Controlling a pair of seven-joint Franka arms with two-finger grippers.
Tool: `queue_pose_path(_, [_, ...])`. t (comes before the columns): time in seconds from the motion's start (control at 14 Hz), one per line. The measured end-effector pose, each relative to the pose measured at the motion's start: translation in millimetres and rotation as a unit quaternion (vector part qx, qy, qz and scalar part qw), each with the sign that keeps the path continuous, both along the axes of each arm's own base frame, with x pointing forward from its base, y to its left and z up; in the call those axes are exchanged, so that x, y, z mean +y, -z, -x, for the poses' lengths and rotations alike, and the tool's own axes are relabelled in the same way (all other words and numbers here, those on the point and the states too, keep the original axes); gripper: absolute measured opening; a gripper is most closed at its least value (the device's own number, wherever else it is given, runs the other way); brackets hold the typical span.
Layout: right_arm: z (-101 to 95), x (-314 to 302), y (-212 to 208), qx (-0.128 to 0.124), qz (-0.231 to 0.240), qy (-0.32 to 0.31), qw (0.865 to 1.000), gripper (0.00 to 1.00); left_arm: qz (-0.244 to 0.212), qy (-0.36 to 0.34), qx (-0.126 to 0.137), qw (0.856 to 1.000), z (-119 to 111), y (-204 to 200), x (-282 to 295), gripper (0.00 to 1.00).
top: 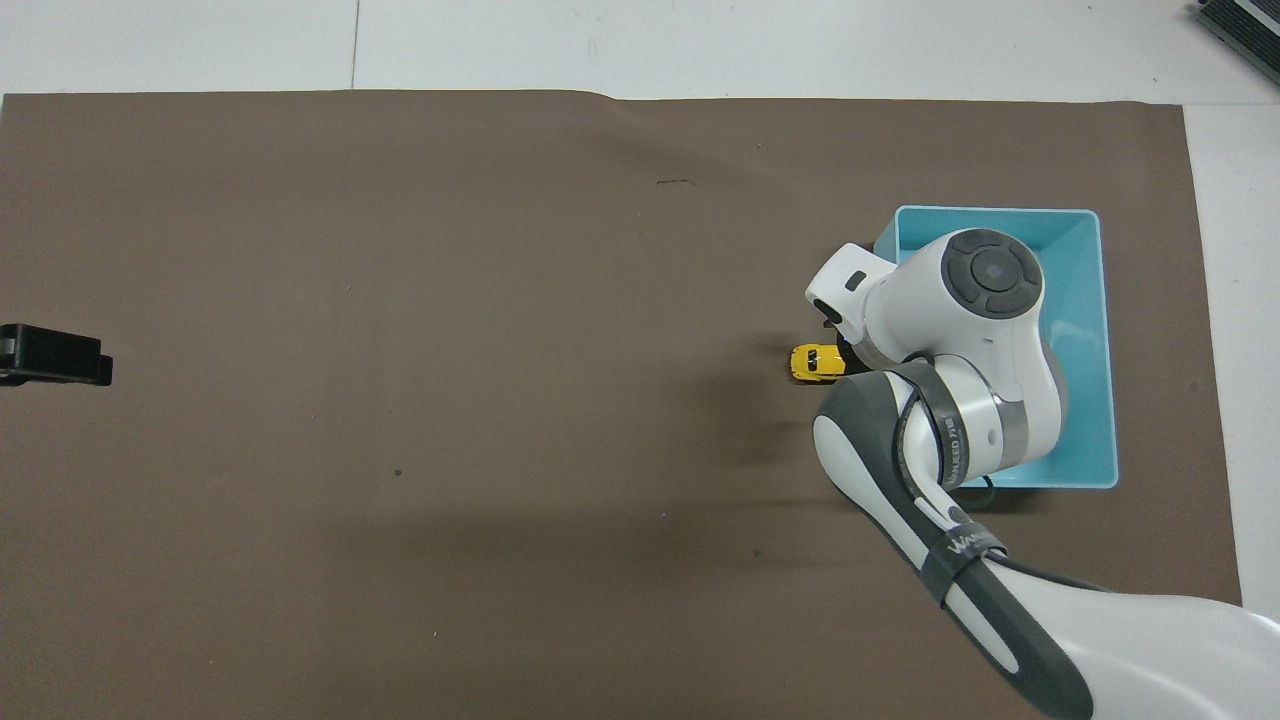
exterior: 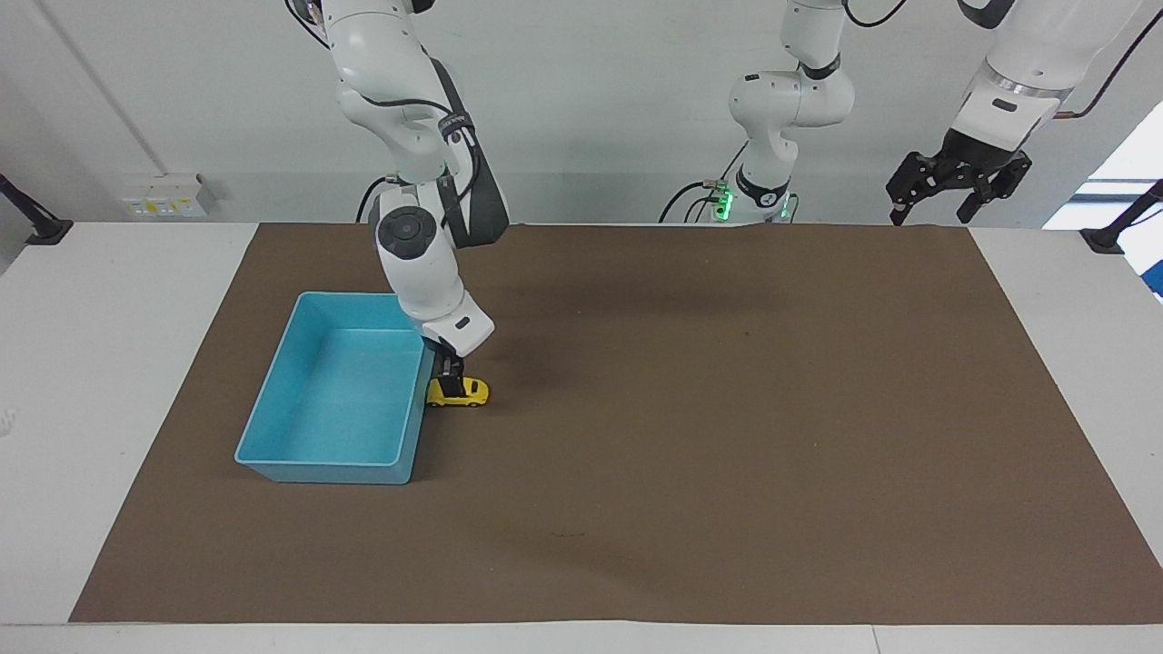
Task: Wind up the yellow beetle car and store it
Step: 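Lower the right gripper and grasp the yellow car beside the box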
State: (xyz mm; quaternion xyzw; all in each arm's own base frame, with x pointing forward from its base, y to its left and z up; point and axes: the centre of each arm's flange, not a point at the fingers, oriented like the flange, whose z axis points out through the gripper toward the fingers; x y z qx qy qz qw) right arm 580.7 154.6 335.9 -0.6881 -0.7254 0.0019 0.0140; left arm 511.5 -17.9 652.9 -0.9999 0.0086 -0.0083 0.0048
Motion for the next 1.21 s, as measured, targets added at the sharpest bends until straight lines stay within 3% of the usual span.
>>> queue_pose_path(0.71, [4.9,-2,31,-0.010,0.009,-0.010,1.000,0.97,-0.001,-0.006,0.001,1.000,-1,1,6,1.00])
queue_pose_path(0.86, [5.4,-2,32,-0.009,0.010,-0.010,1.000,0.83,-0.002,-0.004,0.001,1.000,-1,2,3,1.00])
queue_pose_path(0.93, [5.7,-2,32,-0.009,0.010,-0.010,1.000,0.83,-0.002,-0.003,0.001,1.000,-1,1,2,1.00])
queue_pose_path(1.14, [5.3,-2,32,-0.010,0.009,-0.010,1.000,0.51,-0.002,0.000,0.000,1.000,0,0,-2,1.00])
queue_pose_path(1.21, [5.2,-2,32,-0.011,0.009,-0.009,1.000,0.45,-0.002,0.000,0.000,1.000,0,0,-2,1.00])
